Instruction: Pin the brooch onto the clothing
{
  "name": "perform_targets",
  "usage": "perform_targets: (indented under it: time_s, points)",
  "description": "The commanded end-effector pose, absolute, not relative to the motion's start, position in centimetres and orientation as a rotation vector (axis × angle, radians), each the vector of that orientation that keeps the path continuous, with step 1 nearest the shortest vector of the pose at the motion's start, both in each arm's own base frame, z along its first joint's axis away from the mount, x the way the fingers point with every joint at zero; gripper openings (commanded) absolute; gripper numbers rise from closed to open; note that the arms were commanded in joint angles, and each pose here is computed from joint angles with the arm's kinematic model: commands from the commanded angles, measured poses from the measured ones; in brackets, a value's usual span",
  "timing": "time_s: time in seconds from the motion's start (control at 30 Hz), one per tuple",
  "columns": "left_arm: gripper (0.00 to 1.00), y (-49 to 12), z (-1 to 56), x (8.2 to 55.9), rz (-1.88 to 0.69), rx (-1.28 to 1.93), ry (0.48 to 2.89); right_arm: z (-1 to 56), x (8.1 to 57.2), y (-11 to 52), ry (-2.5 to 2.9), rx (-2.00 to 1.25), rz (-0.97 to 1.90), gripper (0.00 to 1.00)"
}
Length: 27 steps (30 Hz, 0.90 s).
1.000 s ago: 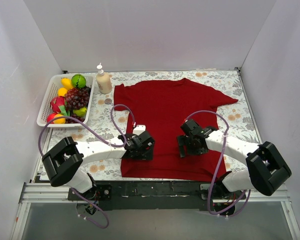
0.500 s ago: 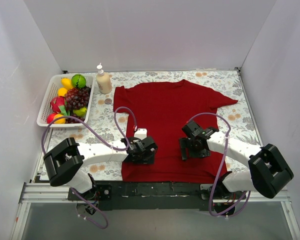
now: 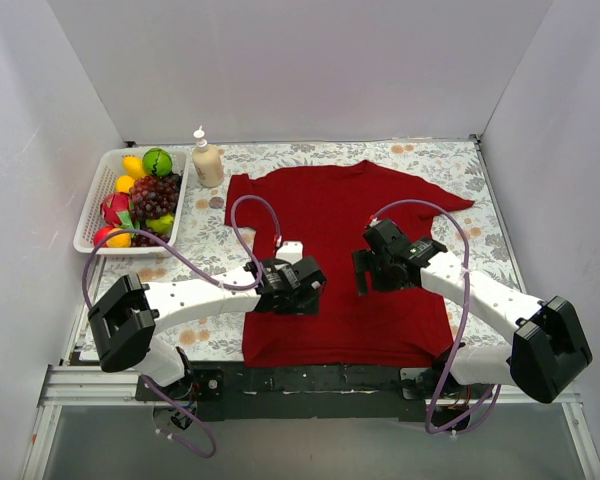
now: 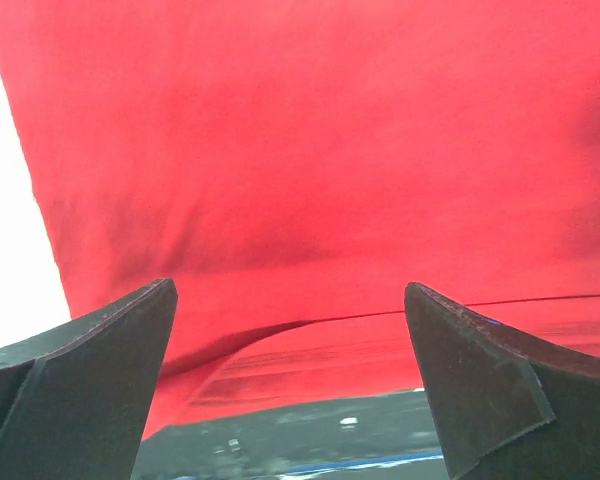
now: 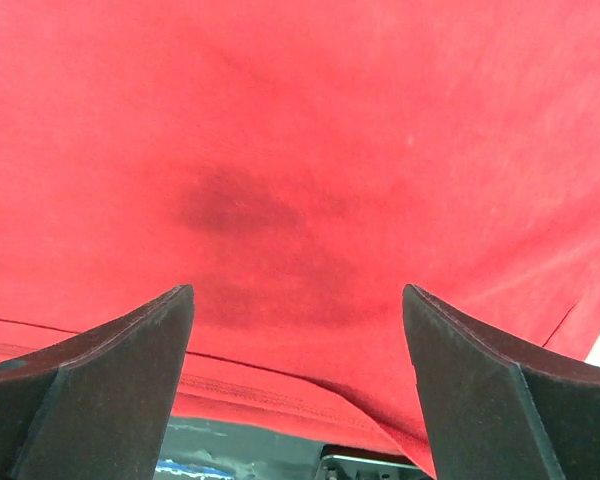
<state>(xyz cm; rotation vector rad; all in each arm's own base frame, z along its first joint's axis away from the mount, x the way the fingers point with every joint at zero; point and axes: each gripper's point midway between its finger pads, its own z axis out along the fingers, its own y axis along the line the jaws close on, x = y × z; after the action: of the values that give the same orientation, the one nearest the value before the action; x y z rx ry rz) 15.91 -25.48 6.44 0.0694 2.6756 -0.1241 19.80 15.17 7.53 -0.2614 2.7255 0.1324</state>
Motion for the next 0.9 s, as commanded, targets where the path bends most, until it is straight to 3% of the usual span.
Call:
perform_targets:
  time_s: [0.0, 0.37, 0.5, 0.6, 0.63, 0.83, 0.87]
  points:
    - [0.98, -27.0, 11.0, 19.1, -0.204, 0.059, 2.543, 9.7, 21.8, 16.4, 2.633, -0.296, 0.163, 0.92]
    - [0.96, -25.3, 15.3, 28.7, -0.411, -0.069, 2.423, 11.9, 25.9, 20.4, 2.41, -0.373, 0.334, 0.92]
    - [0.85, -23.4, 16.9, 32.2, -0.449, -0.143, 2.378, 13.1, 27.6, 23.1, 2.332, -0.421, 0.439, 0.91]
    - [0.73, -21.1, 17.4, 34.9, -0.482, -0.228, 2.357, 14.0, 28.8, 25.2, 2.284, -0.459, 0.516, 0.91]
    - [0.63, -19.3, 17.4, 36.1, -0.473, -0.291, 2.347, 14.2, 28.9, 26.0, 2.275, -0.475, 0.552, 0.91]
    - [0.5, -13.1, 16.6, 40.5, -0.502, -0.513, 2.318, 16.1, 31.3, 30.0, 2.175, -0.539, 0.683, 0.9]
    - [0.44, -12.4, 16.5, 41.0, -0.498, -0.538, 2.316, 15.6, 31.7, 30.6, 2.18, -0.545, 0.695, 0.9]
